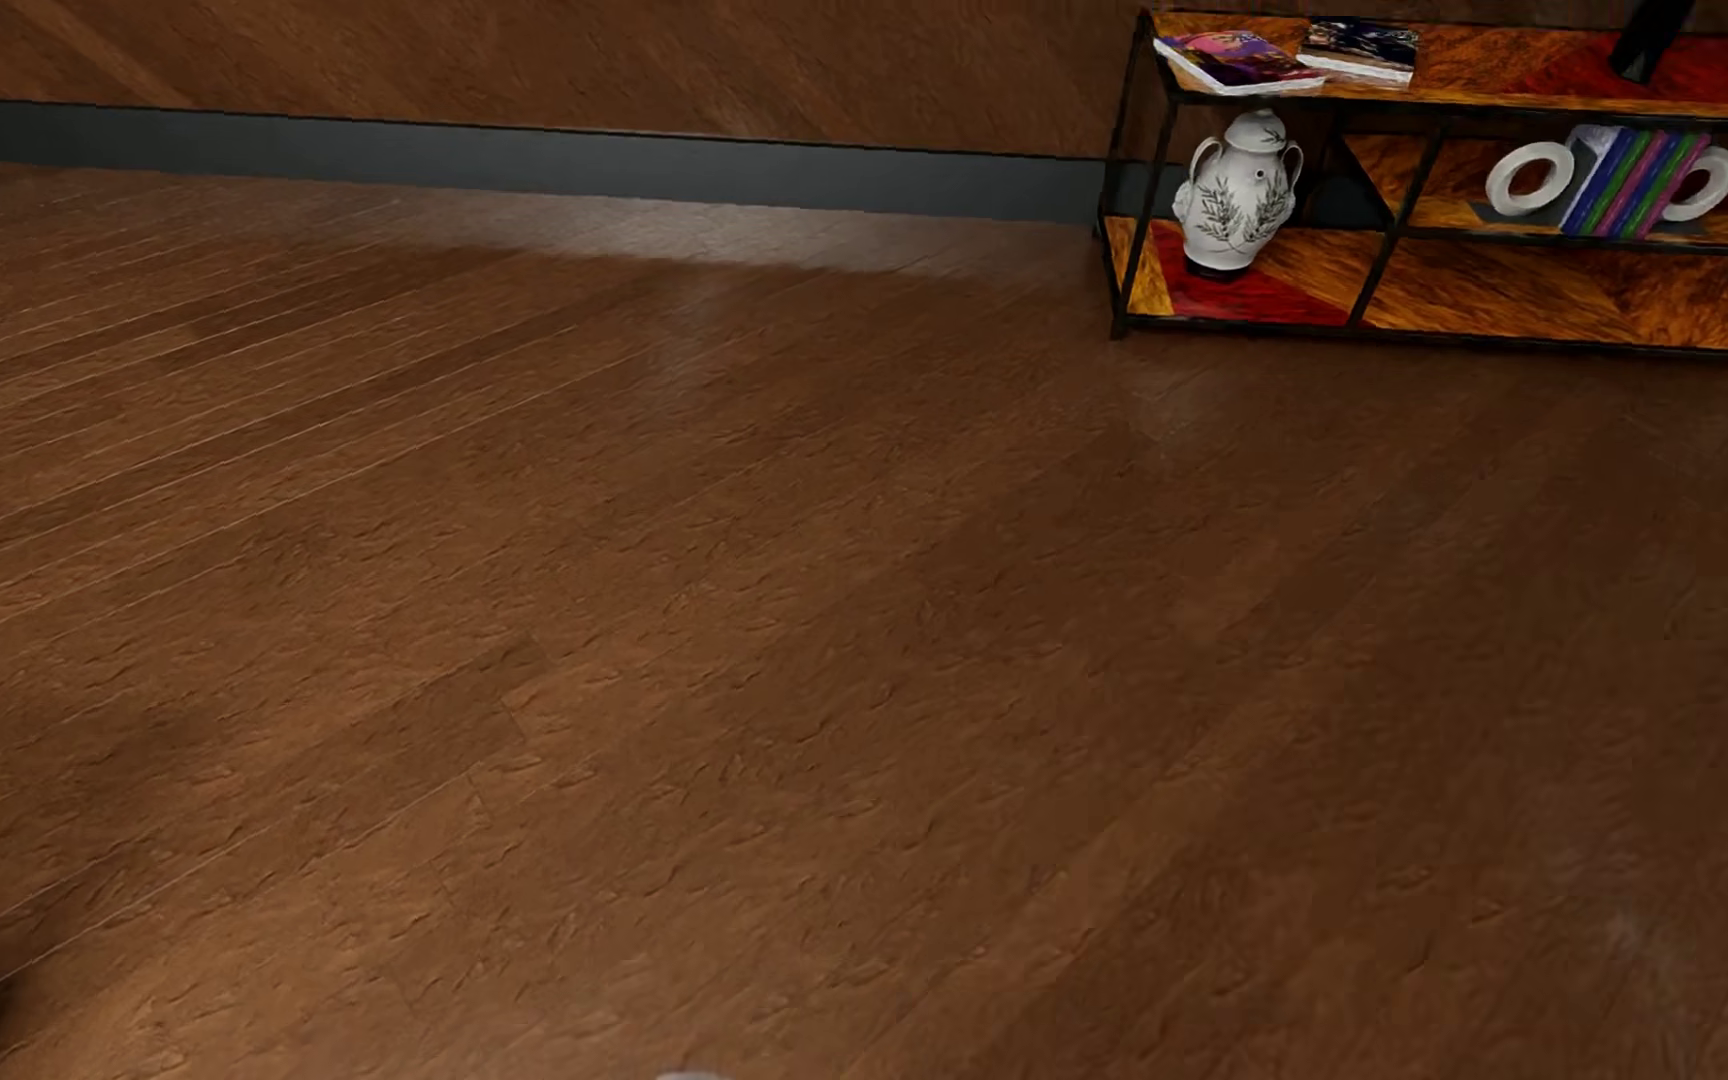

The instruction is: Head to the dark endtable

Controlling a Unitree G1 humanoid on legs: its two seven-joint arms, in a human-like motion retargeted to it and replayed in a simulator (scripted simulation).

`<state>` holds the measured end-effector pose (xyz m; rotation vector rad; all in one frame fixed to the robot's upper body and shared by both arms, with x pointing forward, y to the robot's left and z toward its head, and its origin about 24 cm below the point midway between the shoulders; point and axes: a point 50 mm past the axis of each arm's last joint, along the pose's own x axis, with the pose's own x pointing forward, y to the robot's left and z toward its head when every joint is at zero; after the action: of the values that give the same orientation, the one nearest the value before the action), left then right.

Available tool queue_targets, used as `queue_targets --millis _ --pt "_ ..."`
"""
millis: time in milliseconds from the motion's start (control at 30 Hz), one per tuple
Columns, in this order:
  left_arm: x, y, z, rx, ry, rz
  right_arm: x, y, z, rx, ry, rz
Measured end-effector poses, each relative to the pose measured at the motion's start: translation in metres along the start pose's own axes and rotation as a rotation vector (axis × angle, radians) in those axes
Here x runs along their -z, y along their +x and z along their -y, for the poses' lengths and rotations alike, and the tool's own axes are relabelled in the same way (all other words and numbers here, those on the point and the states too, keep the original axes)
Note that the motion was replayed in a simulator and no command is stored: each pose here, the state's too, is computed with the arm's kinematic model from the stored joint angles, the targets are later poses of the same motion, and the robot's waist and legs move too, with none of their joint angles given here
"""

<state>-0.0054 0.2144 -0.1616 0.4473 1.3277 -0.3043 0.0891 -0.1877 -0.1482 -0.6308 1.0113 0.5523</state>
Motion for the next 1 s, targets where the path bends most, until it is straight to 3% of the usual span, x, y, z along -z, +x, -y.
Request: queue_targets --millis 167,267,400,600,767,1000 --pt "0.015 -0.002 0.001 0.017 0.052 -0.062 -0.031 -0.002 0.062 0.193 0.09 0.121" --pt "0.02 -0.001 -0.001 0.008 0.038 -0.095 -0.006 0.0 0.026 0.128 0.173 0.031" --pt "-0.031 0.006 -0.01 -0.016 0.037 0.09 0.014 -0.006 -0.021 -0.009 0.123 -0.032" --pt "-0.086 -0.004 -0.061 -0.161 -0.015 0.305 0.077 -0.033 -0.072 -0.145 0.104 -0.272" --pt "-0.033 0.001 -0.039 -0.129 -0.12 0.12 0.098 -0.045 -0.074 -0.151 0.102 -0.35" --pt "0.028 -0.011 -0.016 -0.075 -0.103 -0.06 0.031 -0.015 0.003 0.073 0.156 -0.07"
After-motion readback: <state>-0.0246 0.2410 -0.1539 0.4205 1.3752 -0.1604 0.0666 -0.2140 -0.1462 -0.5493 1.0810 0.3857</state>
